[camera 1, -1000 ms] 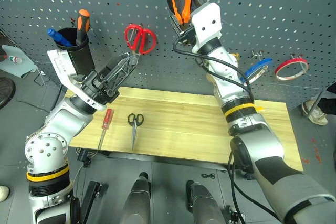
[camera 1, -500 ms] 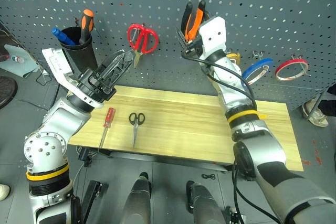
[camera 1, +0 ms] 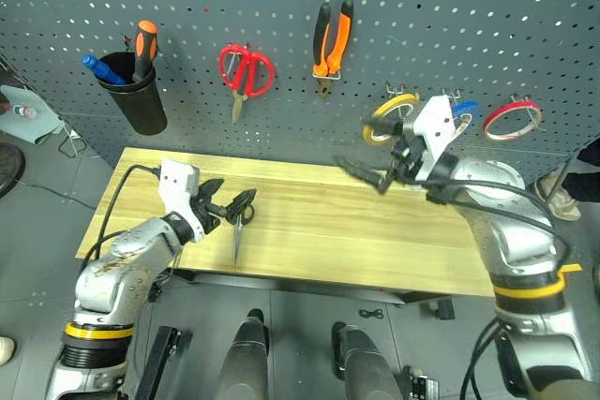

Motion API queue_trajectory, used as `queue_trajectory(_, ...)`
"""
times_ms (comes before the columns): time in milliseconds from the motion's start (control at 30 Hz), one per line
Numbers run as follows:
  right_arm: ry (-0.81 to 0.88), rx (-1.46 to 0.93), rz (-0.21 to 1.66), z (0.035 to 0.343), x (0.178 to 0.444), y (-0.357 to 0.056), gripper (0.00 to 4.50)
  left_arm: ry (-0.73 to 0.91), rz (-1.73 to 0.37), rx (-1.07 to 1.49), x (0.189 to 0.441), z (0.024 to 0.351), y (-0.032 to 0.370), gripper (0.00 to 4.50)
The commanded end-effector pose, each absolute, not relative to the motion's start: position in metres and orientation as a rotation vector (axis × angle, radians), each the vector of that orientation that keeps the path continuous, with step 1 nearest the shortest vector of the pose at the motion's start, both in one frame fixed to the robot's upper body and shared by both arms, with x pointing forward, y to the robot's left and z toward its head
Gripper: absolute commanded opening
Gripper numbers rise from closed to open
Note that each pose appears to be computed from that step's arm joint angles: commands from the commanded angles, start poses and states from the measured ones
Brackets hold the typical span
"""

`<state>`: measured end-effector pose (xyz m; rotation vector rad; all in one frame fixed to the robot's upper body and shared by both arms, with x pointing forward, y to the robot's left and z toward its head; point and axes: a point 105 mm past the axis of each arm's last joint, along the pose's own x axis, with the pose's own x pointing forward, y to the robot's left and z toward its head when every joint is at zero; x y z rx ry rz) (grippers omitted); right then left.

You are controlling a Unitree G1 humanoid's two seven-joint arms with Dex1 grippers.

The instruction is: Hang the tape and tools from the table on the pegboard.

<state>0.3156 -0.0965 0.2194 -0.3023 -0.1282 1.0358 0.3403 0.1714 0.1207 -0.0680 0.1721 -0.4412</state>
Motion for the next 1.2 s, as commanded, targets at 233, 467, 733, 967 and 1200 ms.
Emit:
queue_trajectory(233,-0.024,-0.278,1.26,0.201,0.297,-0.094,4.45,0.358,-0.094,0.037,0.343,0.059,0.182,4.5)
queue_trajectory(467,-0.058,-0.292,1.26,0.208,0.303,-0.088,4.45,0.453,-0.026,0.059,0.34,0.038,0.189,4.5)
queue_trajectory(733,-0.059,-0.288,1.235,0.207,0.302,-0.089,4.45,0.599,0.03,0.026,0.333,0.002,0.195,4.5)
queue_trajectory(967,-0.058,-0.278,1.208,0.21,0.305,-0.092,4.5,0.608,0.013,0.002,0.337,0.0,0.196,2.32)
queue_trajectory(1200,-0.066,-0.292,1.206,0.209,0.305,-0.092,4.5,0.586,0.001,-0.005,0.338,0.007,0.19,0.07)
